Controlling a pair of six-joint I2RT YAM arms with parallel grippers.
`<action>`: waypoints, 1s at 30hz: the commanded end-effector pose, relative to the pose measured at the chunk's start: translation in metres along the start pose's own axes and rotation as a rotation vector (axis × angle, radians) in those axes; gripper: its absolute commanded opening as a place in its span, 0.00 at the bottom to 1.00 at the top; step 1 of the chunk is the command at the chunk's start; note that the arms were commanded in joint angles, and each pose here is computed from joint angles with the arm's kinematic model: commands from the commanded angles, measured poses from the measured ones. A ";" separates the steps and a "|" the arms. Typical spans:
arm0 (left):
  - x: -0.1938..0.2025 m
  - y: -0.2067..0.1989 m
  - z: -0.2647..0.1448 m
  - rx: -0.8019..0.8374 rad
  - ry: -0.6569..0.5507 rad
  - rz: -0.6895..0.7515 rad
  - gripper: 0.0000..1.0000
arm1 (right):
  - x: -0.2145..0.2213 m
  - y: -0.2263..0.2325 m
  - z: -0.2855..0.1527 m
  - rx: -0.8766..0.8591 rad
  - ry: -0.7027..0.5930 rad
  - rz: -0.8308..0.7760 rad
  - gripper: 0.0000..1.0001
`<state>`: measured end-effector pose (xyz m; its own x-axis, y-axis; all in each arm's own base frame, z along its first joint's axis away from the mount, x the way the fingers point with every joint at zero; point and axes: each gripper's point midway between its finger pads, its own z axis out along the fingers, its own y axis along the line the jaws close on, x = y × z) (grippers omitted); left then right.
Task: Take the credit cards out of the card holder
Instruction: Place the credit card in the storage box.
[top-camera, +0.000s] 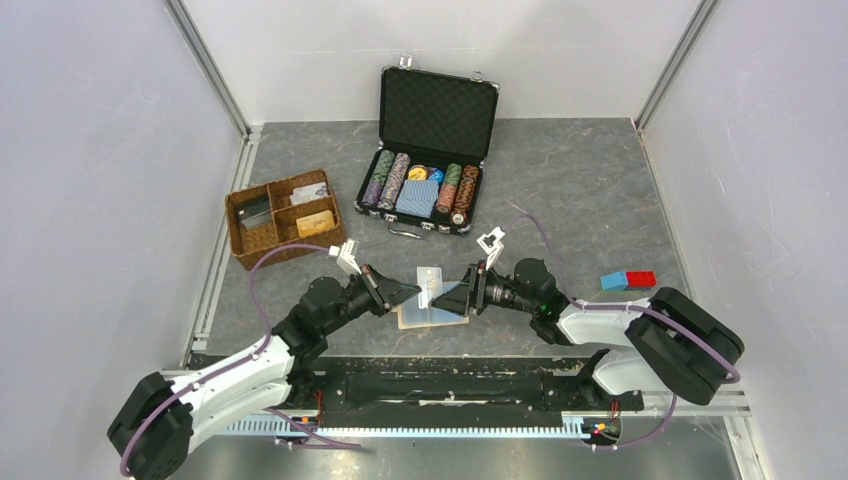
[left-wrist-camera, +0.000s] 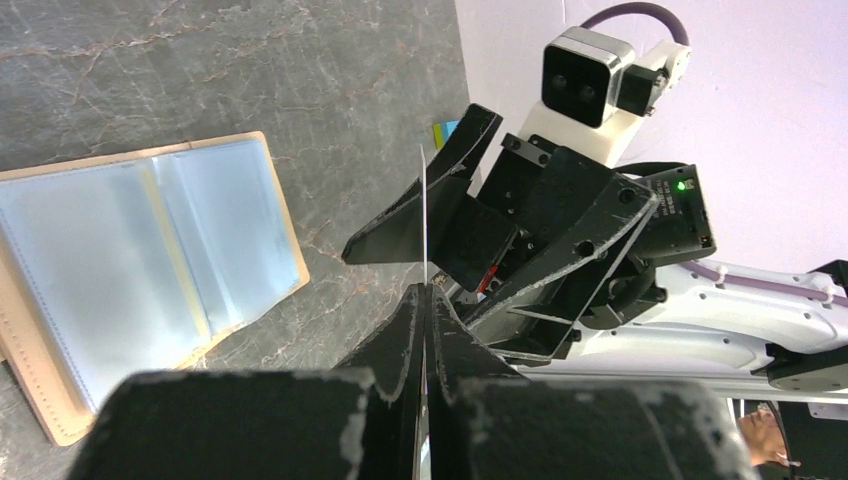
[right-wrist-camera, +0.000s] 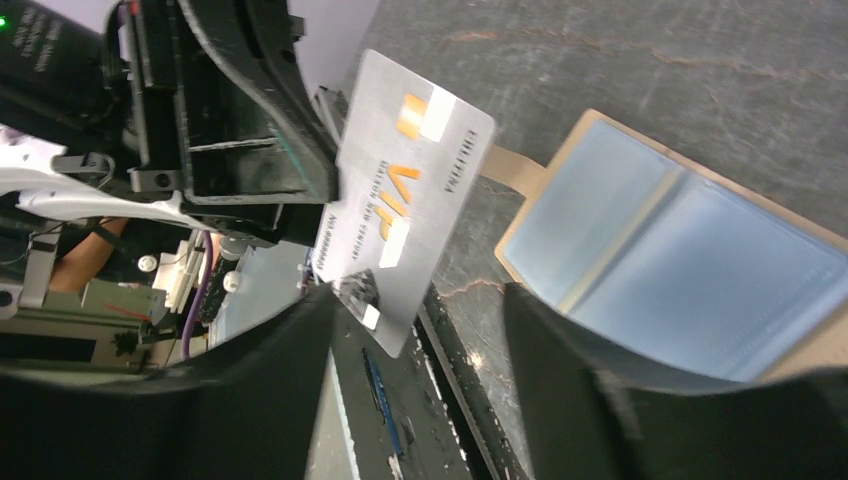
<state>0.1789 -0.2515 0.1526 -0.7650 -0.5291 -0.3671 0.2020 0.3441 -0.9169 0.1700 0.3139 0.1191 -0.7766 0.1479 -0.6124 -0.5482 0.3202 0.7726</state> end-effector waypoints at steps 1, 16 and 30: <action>-0.002 -0.017 0.002 0.070 0.005 -0.023 0.02 | -0.018 0.040 0.003 -0.180 -0.048 -0.016 0.51; 0.019 -0.016 -0.016 -0.048 0.221 0.220 0.61 | 0.044 0.025 -0.027 -0.234 0.241 -0.173 0.00; 0.052 -0.033 -0.032 -0.023 0.627 0.392 0.49 | 0.090 0.041 -0.043 -0.367 0.426 -0.251 0.00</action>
<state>0.1308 -0.2644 0.1592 -0.8834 0.0185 -0.4683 0.4116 0.5085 -0.7563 0.0729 0.2987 0.0957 -0.6818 -0.2844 -0.6740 -0.7061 0.0151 0.7079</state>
